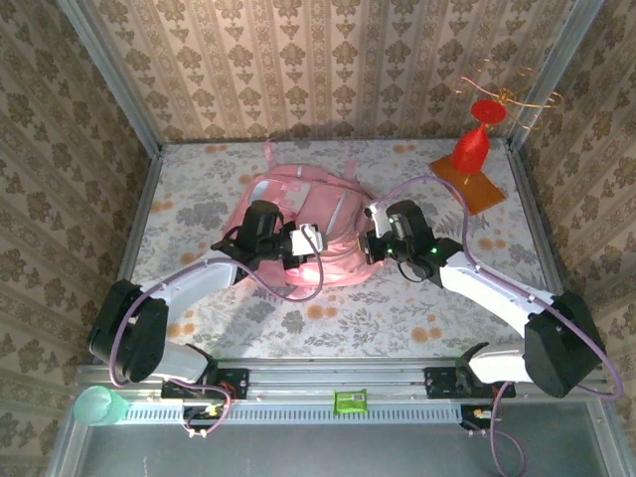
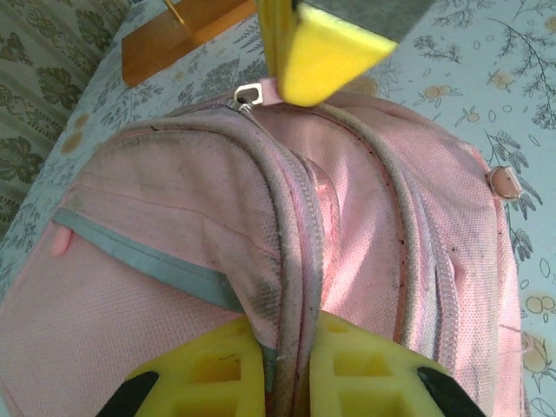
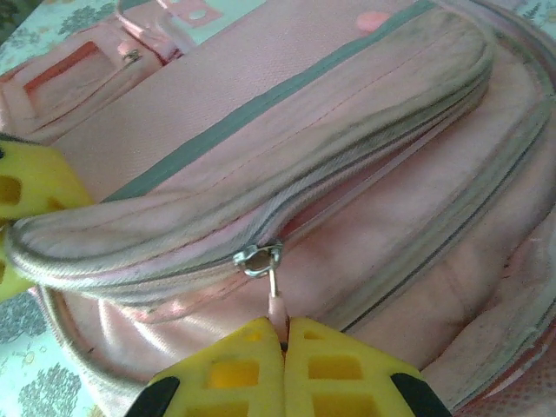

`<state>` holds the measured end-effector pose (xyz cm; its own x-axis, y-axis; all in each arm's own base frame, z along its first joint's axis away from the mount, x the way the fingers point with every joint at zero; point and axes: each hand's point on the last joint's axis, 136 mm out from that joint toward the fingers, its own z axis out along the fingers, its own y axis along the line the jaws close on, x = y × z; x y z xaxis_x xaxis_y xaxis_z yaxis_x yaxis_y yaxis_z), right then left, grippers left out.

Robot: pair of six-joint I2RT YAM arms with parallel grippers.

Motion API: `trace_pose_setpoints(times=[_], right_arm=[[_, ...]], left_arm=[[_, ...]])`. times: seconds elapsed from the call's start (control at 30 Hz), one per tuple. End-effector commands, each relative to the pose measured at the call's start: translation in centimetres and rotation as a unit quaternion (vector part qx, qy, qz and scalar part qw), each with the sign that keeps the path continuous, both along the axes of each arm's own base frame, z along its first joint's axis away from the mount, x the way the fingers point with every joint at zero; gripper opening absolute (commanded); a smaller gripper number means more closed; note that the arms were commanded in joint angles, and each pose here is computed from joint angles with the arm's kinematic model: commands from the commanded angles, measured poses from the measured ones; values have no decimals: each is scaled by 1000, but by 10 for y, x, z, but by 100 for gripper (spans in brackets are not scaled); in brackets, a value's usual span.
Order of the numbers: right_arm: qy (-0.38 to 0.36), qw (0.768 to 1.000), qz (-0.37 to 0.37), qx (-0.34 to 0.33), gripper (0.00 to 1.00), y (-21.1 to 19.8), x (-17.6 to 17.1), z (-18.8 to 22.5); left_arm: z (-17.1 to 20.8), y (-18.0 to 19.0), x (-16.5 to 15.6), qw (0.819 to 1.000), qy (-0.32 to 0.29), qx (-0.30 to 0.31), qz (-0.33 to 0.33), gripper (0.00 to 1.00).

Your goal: Pack the student bag

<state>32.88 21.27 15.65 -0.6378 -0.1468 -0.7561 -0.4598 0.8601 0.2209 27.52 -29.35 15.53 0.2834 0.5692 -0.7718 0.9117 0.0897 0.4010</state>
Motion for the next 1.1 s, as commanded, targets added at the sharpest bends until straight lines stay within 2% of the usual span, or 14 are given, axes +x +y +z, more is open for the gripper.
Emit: trace_pose_setpoints(times=[0.0, 0.03, 0.1, 0.17, 0.23, 0.33, 0.47, 0.67, 0.93, 1.0, 1.07], right_arm=[[14, 989, -131, -60, 0, -50, 26, -10], [21, 991, -122, -50, 0, -43, 27, -10], [16, 996, -85, -17, 0, -23, 24, -6], [-1, 999, -46, 18, 0, -3, 17, 2], [-7, 998, -13, 60, 0, 15, 10, 9], [-12, 995, 22, 95, 0, 36, -1, 17], [-19, 994, 45, 94, 0, 50, -11, 19], [-16, 994, 41, 98, 0, 54, -13, 14], [-4, 995, 13, 96, 0, 49, -8, -1], [-1, 995, 12, 96, 0, 49, -7, -4], [-2, 995, 9, 96, 0, 49, -7, -6]], left_arm=[[-7, 33, 27, 997, -14, 46, 64, 0], [-8, 38, 33, 995, -15, 51, 81, 0], [-7, 50, 52, 988, -21, 66, 138, 7], [-2, 60, 66, 978, -14, 72, 193, 24], [3, 55, 56, 981, 23, 64, 182, 39], [25, 37, 26, 988, 72, 4, 135, 54], [53, 23, 4, 990, 70, -55, 114, 68], [40, 1, 3, 991, 73, 2, 114, 69], [5, -23, 16, 989, 91, 59, 105, 64], [-4, -25, 20, 987, 93, 72, 105, 61], [-11, -25, 22, 986, 97, 82, 107, 53]])
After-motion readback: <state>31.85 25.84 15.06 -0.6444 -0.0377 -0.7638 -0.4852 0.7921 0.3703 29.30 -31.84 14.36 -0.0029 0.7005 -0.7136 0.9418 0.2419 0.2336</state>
